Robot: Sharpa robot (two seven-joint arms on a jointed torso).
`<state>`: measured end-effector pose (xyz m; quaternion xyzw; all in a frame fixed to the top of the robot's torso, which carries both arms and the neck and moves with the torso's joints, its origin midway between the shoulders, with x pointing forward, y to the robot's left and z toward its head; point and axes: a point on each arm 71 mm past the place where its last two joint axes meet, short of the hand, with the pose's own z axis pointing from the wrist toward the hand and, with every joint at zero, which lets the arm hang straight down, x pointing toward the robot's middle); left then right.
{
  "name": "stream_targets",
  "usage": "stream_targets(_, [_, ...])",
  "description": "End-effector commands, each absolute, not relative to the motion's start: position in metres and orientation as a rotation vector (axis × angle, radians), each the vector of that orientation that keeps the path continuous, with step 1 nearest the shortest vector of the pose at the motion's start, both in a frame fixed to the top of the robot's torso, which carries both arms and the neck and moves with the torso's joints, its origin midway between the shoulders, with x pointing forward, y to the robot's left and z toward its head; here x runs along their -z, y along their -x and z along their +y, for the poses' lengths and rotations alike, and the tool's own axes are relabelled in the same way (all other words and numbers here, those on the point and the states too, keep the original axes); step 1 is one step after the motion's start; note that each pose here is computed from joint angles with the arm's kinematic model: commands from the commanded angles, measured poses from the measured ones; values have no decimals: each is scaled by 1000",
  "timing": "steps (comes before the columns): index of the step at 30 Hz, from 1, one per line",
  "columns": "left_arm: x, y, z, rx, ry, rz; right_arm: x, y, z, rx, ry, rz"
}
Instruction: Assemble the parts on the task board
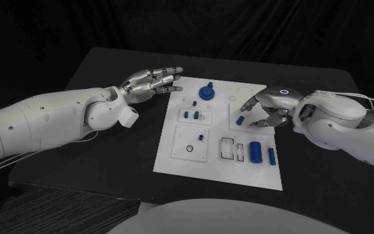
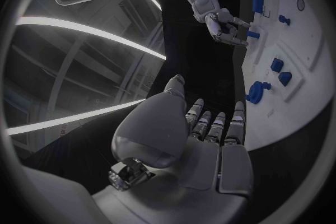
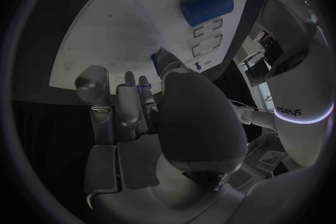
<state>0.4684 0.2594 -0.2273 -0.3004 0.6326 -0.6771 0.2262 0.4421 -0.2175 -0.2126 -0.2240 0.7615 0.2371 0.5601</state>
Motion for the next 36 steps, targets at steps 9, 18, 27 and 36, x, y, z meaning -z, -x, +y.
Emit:
stream_targets(9, [227,-467,259,1898,827,1721,225,-441,-205,-613,546,1788])
stream_targets(18, [227,-467,258,1902,827,1726,230,-440,-197,-642,555,1776])
stream_targets(27, [227,-466,257,1906,827,1728,229,-441,-195,-658,545,1735])
stream_targets(36, [228,-466,257,1908,828,1731,225,-441,-193,-672,529,1686])
